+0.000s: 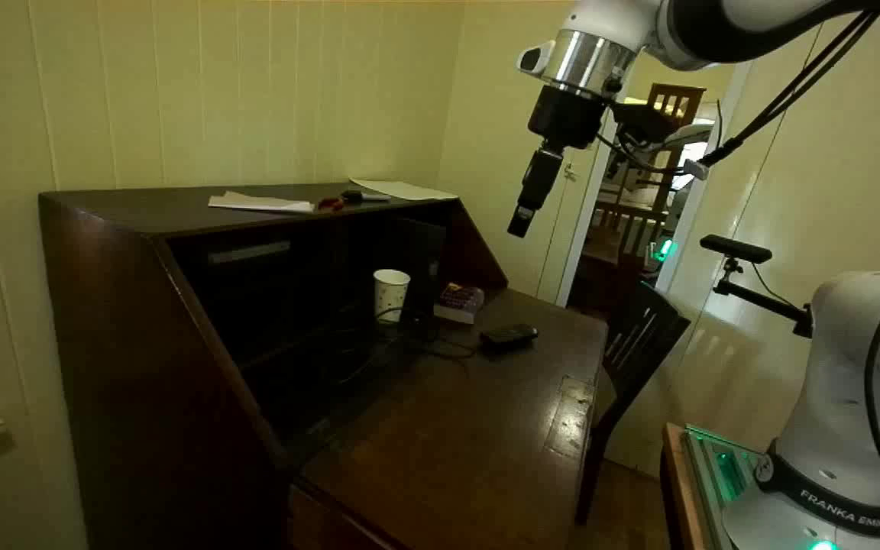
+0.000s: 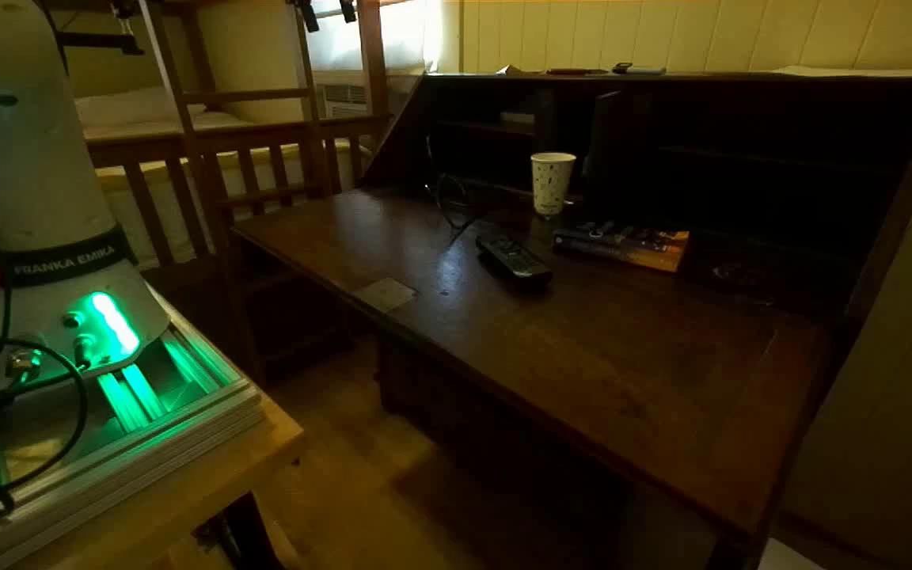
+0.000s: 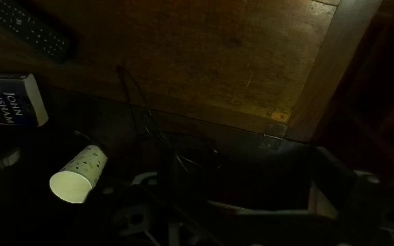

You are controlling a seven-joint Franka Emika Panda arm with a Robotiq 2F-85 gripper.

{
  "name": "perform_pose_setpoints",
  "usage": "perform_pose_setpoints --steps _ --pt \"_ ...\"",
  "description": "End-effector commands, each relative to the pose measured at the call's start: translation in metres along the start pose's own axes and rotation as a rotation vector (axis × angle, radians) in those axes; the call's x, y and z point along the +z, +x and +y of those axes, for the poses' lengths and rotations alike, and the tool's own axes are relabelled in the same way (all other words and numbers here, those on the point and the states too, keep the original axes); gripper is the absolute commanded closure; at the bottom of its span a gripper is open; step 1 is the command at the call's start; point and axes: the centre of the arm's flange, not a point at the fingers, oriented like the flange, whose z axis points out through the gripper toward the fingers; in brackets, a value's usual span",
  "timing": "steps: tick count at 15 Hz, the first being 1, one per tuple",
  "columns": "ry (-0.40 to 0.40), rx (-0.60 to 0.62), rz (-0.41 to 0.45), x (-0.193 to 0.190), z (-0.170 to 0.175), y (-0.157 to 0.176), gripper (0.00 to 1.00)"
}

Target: Pick up the remote and put it on top of the cabinet

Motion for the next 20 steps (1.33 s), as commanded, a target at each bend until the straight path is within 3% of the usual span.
perform_pose_setpoints --steps 1,6,9,12,16,20 --pt "0.000 0.000 0.000 0.000 0.000 0.000 0.00" --pt "0.000 0.000 0.000 0.000 0.000 0.000 0.00" --pt "-0.047 -0.183 -0.006 -0.010 0.024 0.012 0.00" --pt "-0.044 -0.345 -0.014 -0.026 0.081 0.033 0.00" --pt "0.051 -0.510 -0.031 -0.043 0.179 0.050 0.00" --pt "0.112 -0.566 -0.138 -0.043 0.272 0.030 0.00"
